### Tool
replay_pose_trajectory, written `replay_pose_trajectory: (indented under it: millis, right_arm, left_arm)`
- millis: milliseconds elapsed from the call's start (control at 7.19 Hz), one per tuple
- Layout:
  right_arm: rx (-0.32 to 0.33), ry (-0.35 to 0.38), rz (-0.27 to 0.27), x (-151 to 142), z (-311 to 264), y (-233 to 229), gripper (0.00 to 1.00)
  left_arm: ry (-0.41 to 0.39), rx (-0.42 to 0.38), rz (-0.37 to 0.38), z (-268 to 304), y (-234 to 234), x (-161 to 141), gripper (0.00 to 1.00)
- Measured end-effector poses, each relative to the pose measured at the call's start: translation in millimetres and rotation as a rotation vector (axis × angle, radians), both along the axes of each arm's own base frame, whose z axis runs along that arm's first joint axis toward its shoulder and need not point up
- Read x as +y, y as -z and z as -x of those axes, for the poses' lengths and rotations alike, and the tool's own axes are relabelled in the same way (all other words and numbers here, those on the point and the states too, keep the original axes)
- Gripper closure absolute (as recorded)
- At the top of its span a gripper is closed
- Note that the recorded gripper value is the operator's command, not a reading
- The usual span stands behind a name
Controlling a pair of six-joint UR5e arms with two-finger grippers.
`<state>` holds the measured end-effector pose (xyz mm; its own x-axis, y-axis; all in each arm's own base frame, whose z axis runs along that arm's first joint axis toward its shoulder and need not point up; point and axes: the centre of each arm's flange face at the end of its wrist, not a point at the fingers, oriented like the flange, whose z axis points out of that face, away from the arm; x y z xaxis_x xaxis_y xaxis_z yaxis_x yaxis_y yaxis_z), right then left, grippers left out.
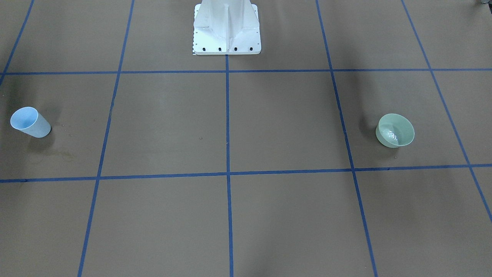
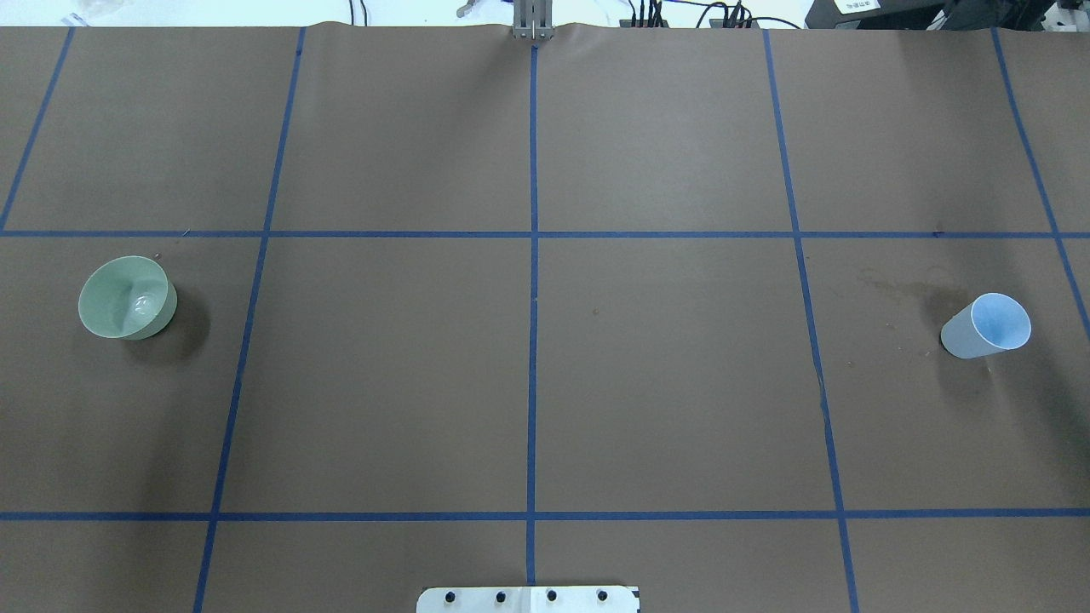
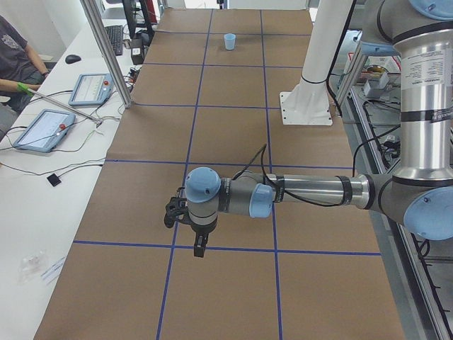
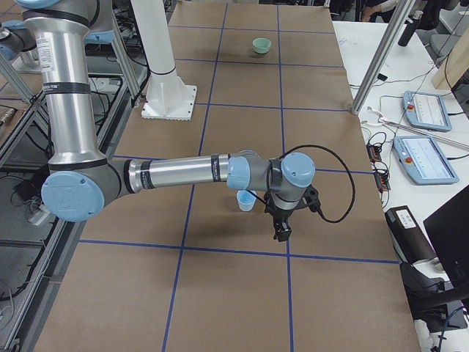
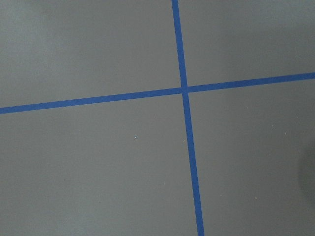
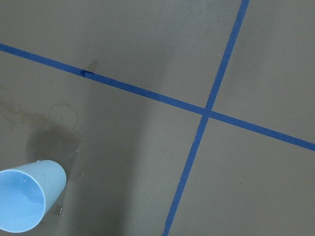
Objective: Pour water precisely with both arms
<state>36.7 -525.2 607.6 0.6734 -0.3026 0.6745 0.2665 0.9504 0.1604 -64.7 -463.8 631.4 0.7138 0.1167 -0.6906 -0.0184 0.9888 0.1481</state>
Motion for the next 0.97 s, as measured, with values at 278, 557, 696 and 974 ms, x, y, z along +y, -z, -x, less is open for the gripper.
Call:
replay_pose_trajectory:
  millis: [278, 557, 696, 974]
  right_arm:
    - [-0.003, -0.005, -0.002, 2.7, -3.5, 1.6, 0.0]
    - [0.004, -0.009, -0.007, 3.2, -4.6, 2.6, 0.0]
    - [0.004, -0.012, -0.007, 3.0, -4.6, 3.0, 0.0]
    - [0.004, -0.014, -0.008, 2.5, -4.2, 3.9, 0.0]
  left_arm:
    - [-0.004, 0.024, -0.011, -3.0, 0.3, 0.3, 0.0]
    - [-0.011, 0.052, -0.004, -5.7, -5.2, 4.8, 0.0]
    - [-0.017, 0.093, 0.012, -8.5, -13.3, 10.7, 0.0]
    - [-0.038, 0.134, -0.047, -17.7, -32.5, 18.7, 0.0]
